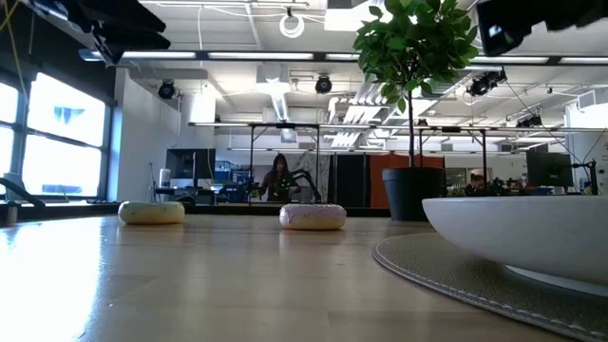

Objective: Pick & Place donuts
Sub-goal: Put the big violet donut into the left white plate

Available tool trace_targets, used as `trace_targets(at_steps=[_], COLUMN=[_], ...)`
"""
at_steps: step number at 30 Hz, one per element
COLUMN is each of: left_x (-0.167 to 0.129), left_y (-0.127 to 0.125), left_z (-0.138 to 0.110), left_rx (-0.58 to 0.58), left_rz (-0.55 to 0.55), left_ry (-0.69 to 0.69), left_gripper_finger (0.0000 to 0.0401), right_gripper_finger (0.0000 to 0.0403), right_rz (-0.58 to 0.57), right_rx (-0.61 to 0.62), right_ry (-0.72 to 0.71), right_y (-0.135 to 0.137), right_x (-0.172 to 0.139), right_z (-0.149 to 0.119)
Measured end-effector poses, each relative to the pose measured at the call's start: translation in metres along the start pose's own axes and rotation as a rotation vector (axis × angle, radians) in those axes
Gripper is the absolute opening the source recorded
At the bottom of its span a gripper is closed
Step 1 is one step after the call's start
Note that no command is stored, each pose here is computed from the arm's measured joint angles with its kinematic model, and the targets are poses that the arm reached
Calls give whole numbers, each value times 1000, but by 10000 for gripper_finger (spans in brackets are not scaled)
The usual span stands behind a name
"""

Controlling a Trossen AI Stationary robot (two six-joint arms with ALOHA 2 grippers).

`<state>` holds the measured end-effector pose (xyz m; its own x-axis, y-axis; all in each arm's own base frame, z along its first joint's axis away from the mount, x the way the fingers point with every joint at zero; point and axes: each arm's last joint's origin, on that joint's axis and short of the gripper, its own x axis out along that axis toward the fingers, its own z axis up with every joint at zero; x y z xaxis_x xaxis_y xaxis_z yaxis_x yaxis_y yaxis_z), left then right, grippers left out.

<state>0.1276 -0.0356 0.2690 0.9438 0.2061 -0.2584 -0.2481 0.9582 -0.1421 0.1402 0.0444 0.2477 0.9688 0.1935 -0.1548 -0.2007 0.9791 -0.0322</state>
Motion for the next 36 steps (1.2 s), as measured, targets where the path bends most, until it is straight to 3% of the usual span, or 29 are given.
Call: trace_targets(at_steps=[5, 10, 17, 22, 26, 36], left_x=[-4, -19, -23, -14, -2, 39], left_y=[14, 34, 39, 36, 33, 22], left_z=[-16, -16, -14, -14, -18, -34], left_rx=[5, -33, -96, -162, -197, -68], left_rz=[16, 93, -64, -51, -11, 90], left_ry=[-77, -108, -95, -62, -3, 164], left_gripper_finger=[160, 160, 160, 160, 160, 160], right_gripper_finger=[122, 122, 122, 122, 122, 122], right_rz=[-96, -58, -88, -78, -87, -155], right_rx=[13, 31, 64, 139, 203, 155], right_ry=[-106, -188, -187, -286, -347, -367], right_y=[-19, -26, -29, -29, -30, -32], right_x=[-22, -37, -33, -28, -29, -30], right_z=[-12, -24, -53, -69, -66, -64])
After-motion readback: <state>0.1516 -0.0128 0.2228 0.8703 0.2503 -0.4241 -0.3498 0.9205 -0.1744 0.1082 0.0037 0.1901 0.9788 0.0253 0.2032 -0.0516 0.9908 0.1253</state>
